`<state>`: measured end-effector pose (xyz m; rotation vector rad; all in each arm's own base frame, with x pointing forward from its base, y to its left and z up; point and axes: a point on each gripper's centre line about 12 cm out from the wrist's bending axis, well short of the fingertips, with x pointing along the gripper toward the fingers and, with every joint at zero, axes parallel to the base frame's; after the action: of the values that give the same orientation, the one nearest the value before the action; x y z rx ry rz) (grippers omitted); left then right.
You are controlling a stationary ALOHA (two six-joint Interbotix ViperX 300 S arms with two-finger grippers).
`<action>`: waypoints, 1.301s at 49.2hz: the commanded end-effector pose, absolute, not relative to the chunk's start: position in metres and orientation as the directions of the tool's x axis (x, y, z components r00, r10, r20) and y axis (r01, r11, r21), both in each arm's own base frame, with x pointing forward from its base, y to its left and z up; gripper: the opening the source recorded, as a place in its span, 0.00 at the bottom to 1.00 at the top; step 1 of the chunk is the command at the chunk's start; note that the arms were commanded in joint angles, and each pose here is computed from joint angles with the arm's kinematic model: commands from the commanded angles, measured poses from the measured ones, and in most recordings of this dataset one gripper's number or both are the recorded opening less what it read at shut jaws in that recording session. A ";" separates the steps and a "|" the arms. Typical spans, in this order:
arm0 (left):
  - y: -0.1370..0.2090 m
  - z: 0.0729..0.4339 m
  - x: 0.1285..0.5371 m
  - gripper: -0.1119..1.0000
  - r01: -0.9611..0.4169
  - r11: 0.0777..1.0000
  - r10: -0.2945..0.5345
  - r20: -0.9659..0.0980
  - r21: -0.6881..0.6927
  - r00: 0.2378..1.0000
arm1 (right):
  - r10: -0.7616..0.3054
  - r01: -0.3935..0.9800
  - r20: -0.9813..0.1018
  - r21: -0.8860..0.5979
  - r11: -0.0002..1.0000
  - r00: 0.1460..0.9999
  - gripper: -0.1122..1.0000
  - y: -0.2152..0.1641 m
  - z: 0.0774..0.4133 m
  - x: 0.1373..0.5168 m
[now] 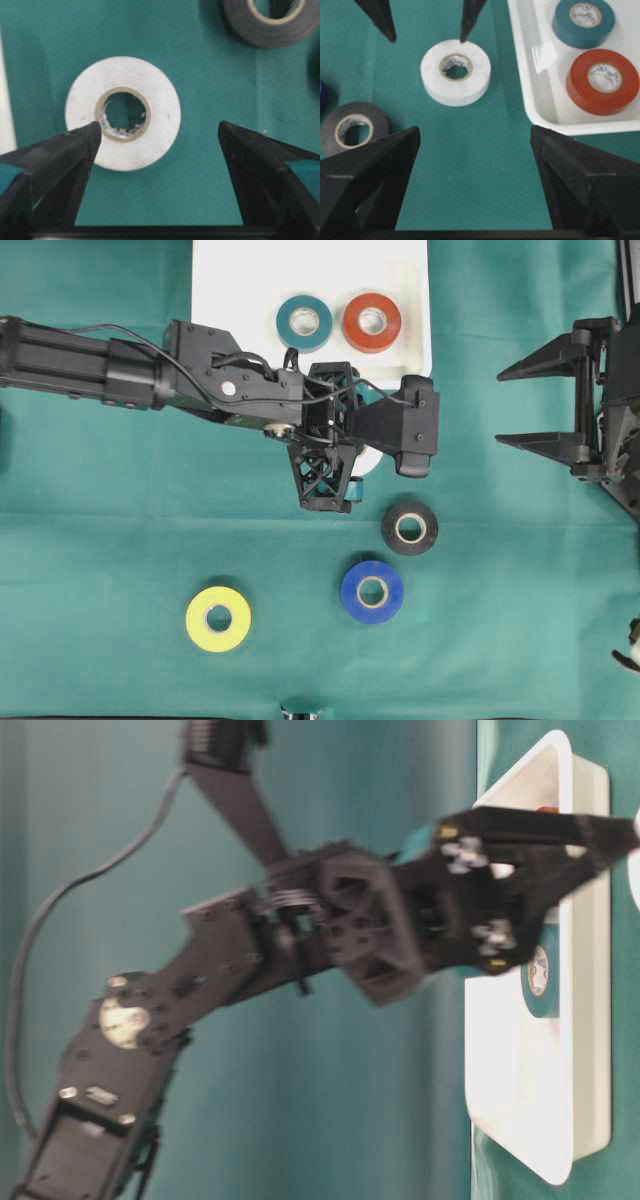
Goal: Pick up the tape from a random location and place it into the white case.
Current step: 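Lower the left gripper into the white roll's hole and close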
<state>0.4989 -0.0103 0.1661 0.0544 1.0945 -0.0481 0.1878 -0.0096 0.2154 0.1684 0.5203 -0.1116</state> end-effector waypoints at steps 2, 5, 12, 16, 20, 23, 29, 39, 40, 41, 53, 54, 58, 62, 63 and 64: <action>-0.013 0.168 0.503 0.97 0.073 0.997 -0.013 -0.878 0.024 0.479 | -0.063 0.145 -0.492 0.130 0.981 0.868 0.86 -0.010 0.220 0.190; -0.015 0.162 0.504 0.97 0.076 0.997 -0.015 -0.878 0.024 0.478 | -0.063 0.145 -0.493 0.129 0.981 0.867 0.86 -0.010 0.220 0.190; -0.017 0.147 0.507 0.97 0.080 0.996 -0.017 -0.883 0.024 0.470 | -0.063 0.146 -0.496 0.130 0.981 0.866 0.86 -0.010 0.219 0.190; -0.017 0.140 0.508 0.97 0.080 0.997 -0.018 -0.885 0.022 0.466 | -0.063 0.146 -0.495 0.130 0.981 0.867 0.86 -0.010 0.219 0.190; -0.017 0.136 0.509 0.97 0.080 0.996 -0.017 -0.885 0.024 0.466 | -0.063 0.146 -0.496 0.130 0.981 0.866 0.86 -0.010 0.219 0.191; -0.017 0.133 0.508 0.97 0.080 0.996 -0.017 -0.885 0.024 0.466 | -0.063 0.145 -0.496 0.128 0.981 0.866 0.86 -0.010 0.219 0.191; -0.016 0.125 0.507 0.97 0.079 0.997 -0.016 -0.888 0.023 0.459 | -0.063 0.146 -0.500 0.128 0.981 0.864 0.86 -0.010 0.218 0.191; -0.016 0.121 0.506 0.97 0.079 0.997 -0.015 -0.893 0.023 0.449 | -0.063 0.147 -0.504 0.129 0.981 0.861 0.86 -0.010 0.217 0.191; -0.016 0.121 0.506 0.97 0.079 0.997 -0.015 -0.893 0.023 0.451 | -0.063 0.147 -0.504 0.129 0.981 0.861 0.86 -0.010 0.217 0.191; -0.016 0.121 0.506 0.97 0.079 0.997 -0.015 -0.893 0.023 0.451 | -0.063 0.146 -0.504 0.127 0.981 0.861 0.86 -0.010 0.217 0.191; -0.016 0.122 0.505 0.94 0.079 0.997 -0.016 -0.900 0.021 0.436 | -0.063 0.147 -0.505 0.127 0.981 0.861 0.86 -0.010 0.217 0.191; -0.016 0.123 0.505 0.92 0.079 0.997 -0.016 -0.900 0.021 0.436 | -0.063 0.147 -0.504 0.129 0.981 0.861 0.86 -0.010 0.217 0.191; -0.016 0.125 0.505 0.75 0.080 0.997 -0.015 -0.899 0.022 0.437 | -0.063 0.146 -0.504 0.127 0.981 0.861 0.86 -0.010 0.217 0.191; -0.015 0.130 0.505 0.54 0.076 0.997 -0.014 -0.895 0.023 0.447 | -0.063 0.147 -0.505 0.129 0.981 0.861 0.86 -0.010 0.217 0.191; -0.015 0.132 0.505 0.49 0.076 0.997 -0.014 -0.893 0.023 0.451 | -0.063 0.147 -0.504 0.129 0.981 0.861 0.86 -0.010 0.217 0.191; -0.014 0.133 0.505 0.44 0.075 0.997 -0.013 -0.892 0.023 0.452 | -0.063 0.147 -0.505 0.127 0.981 0.861 0.86 -0.010 0.217 0.191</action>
<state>0.5014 -0.0156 0.1099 0.0634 1.1510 -0.0592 0.1886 -0.0093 0.2125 0.1676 0.5342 -0.1112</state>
